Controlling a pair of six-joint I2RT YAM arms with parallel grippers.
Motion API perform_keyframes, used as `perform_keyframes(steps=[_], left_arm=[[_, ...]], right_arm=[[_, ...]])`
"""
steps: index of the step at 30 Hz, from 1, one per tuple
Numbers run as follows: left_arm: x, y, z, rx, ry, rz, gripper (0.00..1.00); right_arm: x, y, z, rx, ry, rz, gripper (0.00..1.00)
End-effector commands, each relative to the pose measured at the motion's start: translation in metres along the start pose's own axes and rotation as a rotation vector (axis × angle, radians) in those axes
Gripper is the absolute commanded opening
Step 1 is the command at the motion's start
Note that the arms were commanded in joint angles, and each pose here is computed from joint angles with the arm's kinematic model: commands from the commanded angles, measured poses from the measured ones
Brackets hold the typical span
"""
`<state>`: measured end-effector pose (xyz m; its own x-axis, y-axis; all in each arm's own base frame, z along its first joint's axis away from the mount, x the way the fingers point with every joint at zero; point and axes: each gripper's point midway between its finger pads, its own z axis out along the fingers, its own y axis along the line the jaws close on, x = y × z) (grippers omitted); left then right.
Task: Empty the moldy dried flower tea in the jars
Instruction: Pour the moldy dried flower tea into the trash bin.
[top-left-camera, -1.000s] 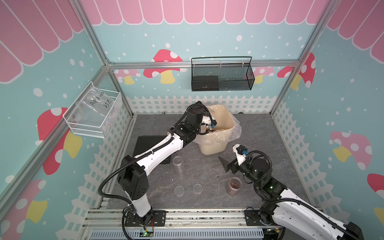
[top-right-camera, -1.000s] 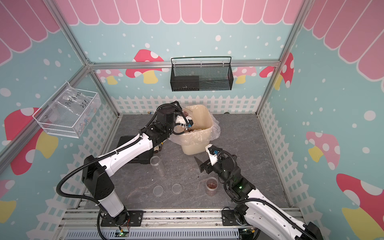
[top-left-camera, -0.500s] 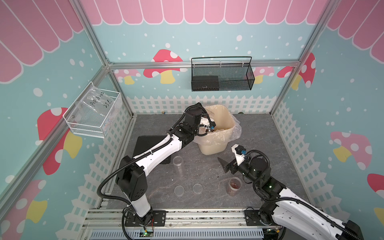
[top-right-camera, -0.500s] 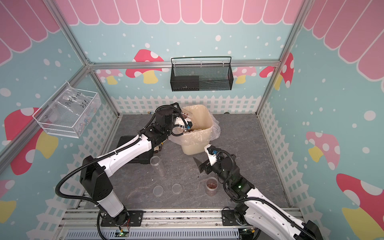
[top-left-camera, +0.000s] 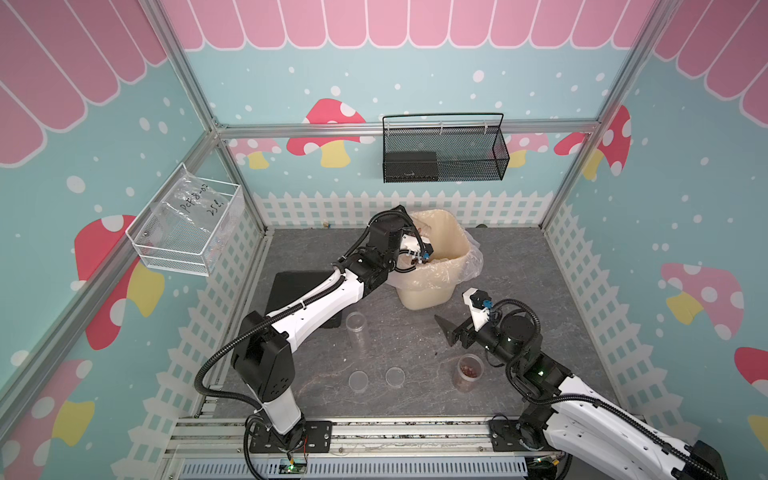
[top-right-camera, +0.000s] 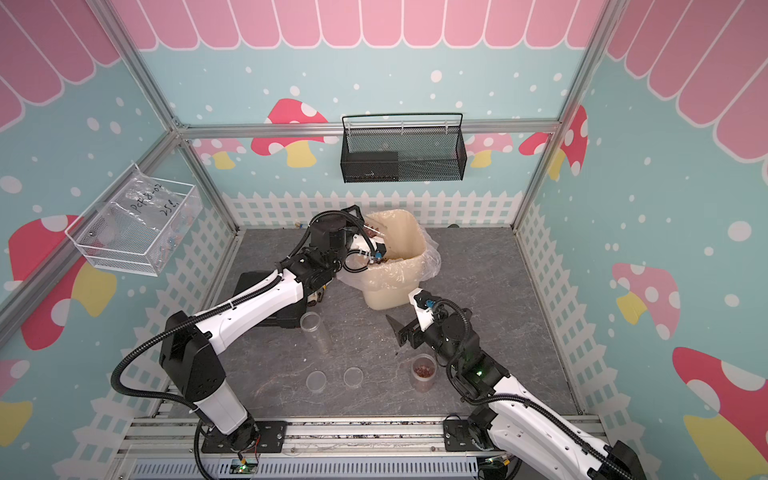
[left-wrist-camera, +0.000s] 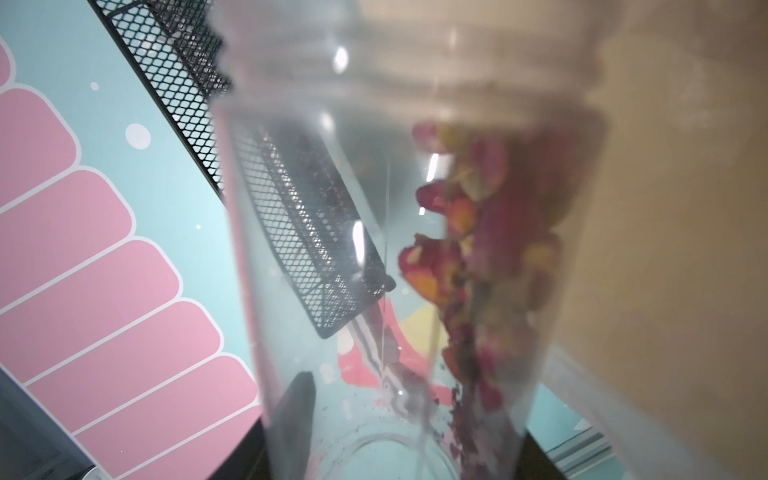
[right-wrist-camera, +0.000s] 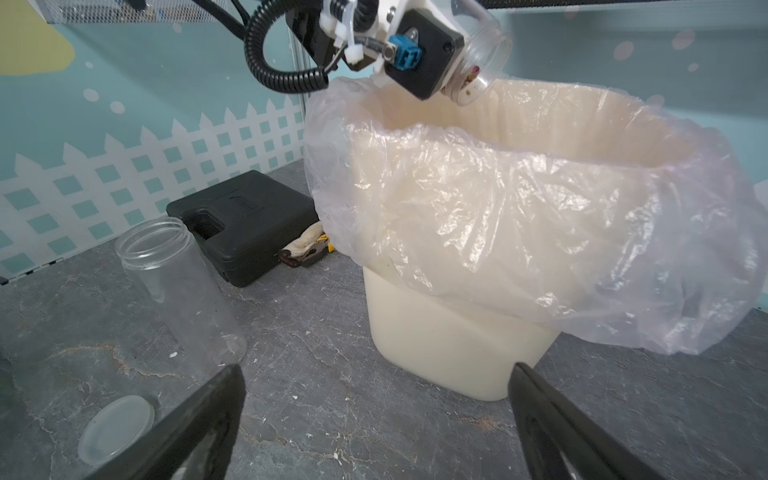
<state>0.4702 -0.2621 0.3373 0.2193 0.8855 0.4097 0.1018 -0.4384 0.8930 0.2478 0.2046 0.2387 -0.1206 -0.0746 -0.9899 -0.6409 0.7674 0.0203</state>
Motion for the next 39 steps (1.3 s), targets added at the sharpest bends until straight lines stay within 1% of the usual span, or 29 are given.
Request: perform_keyframes(steps=[1, 4, 7, 9, 12, 14, 16, 19, 21, 25, 29, 33, 39], left_arm=[[0.014, 0.017, -0.016, -0.004, -0.040, -0.090, 0.00], [0.014, 0.012, -0.022, 0.050, -0.081, -0.182, 0.00], [0.013, 0.005, -0.029, 0.106, -0.126, -0.250, 0.00], [0.013, 0.002, -0.030, 0.126, -0.139, -0.280, 0.00], [0.015, -0.002, -0.030, 0.144, -0.140, -0.287, 0.00], [0.017, -0.005, -0.029, 0.152, -0.139, -0.298, 0.00], [0.013, -0.003, -0.030, 0.156, -0.171, -0.320, 0.00], [0.010, -0.001, -0.029, 0.153, -0.194, -0.345, 0.00], [0.008, -0.002, -0.030, 0.155, -0.207, -0.359, 0.00], [0.005, -0.001, -0.030, 0.153, -0.229, -0.383, 0.00], [0.002, 0.000, -0.028, 0.143, -0.244, -0.394, 0.00], [0.001, 0.000, -0.028, 0.143, -0.244, -0.394, 0.00], [0.000, 0.001, -0.029, 0.133, -0.253, -0.403, 0.00]], right_arm=[[-0.038, 0.005, -0.003, -0.035, -0.086, 0.039, 1.00], [-0.056, 0.005, -0.002, -0.051, -0.108, 0.090, 1.00], [-0.076, 0.007, -0.001, -0.090, -0.123, 0.156, 1.00], [-0.092, 0.003, -0.002, -0.089, -0.142, 0.212, 1.00], [-0.113, -0.010, 0.000, -0.076, -0.161, 0.313, 1.00], [-0.129, -0.017, 0.006, -0.107, -0.160, 0.379, 1.00], [-0.139, -0.024, 0.015, -0.143, -0.146, 0.452, 1.00], [-0.150, -0.041, 0.030, -0.175, -0.121, 0.560, 1.00], [-0.156, -0.047, 0.040, -0.207, -0.111, 0.605, 0.99], [-0.165, -0.052, 0.058, -0.280, -0.109, 0.681, 0.90], [-0.164, -0.049, 0.072, -0.359, -0.091, 0.784, 0.77], [-0.164, -0.045, 0.077, -0.427, -0.091, 0.859, 0.71], [-0.166, -0.043, 0.083, -0.484, -0.087, 0.913, 0.63]])
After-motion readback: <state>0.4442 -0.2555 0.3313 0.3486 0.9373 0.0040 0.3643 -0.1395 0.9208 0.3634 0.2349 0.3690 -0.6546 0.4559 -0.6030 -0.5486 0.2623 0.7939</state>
